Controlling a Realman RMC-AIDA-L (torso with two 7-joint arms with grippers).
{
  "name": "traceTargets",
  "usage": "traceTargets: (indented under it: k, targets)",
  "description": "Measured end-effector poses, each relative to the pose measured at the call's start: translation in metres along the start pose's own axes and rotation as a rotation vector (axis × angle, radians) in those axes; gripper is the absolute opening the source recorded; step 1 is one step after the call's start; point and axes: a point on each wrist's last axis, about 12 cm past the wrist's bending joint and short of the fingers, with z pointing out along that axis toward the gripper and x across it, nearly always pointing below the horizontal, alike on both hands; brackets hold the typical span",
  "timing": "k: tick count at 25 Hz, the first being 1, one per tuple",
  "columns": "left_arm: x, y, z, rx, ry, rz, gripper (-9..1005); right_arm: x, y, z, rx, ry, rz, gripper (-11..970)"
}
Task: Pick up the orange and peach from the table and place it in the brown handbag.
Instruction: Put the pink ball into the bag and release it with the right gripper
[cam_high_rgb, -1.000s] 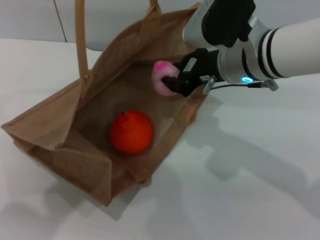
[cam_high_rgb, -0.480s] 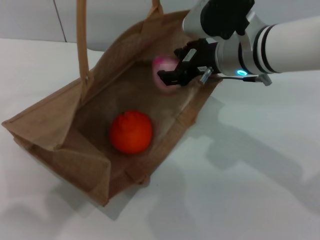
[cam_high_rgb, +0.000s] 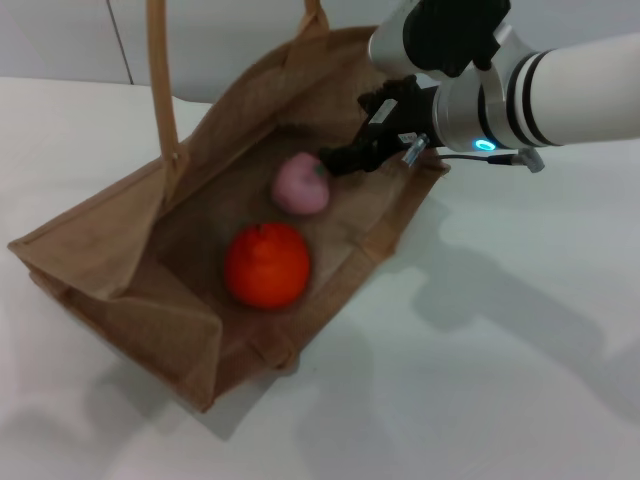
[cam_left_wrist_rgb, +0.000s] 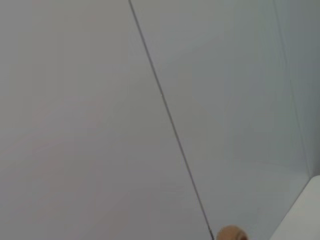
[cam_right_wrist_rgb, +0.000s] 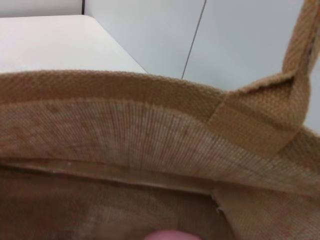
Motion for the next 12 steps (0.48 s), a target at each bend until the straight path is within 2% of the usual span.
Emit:
traceTargets:
  k: [7,12]
  targets:
    - [0.020,0.011,-0.002,-0.047,0.017,-0.058,130,0.005,-0.005,-0.014,-0.015,0.017,0.031,884]
    - [0.034,0.019,0.000,-0.045,0.008,-0.103,131,0.017,-0.027,-0.050,0.028,0.044,0.082,883]
